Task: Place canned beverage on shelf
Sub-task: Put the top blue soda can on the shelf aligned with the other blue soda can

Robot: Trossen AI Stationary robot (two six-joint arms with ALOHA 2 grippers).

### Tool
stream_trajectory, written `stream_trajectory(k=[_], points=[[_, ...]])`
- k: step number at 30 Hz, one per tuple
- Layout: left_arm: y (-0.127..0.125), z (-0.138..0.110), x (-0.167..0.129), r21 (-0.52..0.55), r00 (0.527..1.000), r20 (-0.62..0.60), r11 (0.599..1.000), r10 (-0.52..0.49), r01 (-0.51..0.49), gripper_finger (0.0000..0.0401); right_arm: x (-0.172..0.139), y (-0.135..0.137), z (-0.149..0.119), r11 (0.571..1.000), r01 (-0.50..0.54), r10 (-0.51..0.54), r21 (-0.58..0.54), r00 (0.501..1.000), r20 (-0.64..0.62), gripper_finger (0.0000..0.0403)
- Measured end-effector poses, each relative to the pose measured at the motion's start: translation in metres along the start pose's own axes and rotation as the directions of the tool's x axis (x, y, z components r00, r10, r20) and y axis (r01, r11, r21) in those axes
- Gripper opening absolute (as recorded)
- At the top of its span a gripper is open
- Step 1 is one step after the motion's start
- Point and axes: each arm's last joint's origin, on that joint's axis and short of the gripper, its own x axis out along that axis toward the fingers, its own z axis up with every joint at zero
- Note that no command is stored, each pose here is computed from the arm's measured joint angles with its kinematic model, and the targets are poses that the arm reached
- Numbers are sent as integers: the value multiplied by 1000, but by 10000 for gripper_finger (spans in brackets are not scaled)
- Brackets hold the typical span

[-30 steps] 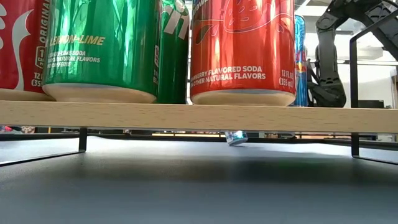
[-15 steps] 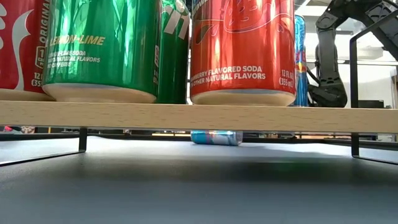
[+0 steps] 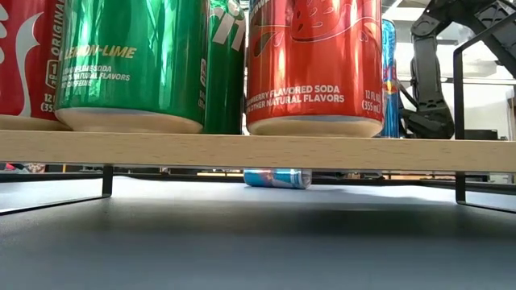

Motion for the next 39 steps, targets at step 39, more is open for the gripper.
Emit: stream_trajectory(k=[39], points=[[-16,5,70,-510,967,-172,823,187,-250,295,9,39,-22,991,-122,109,-63,978,-178,292]])
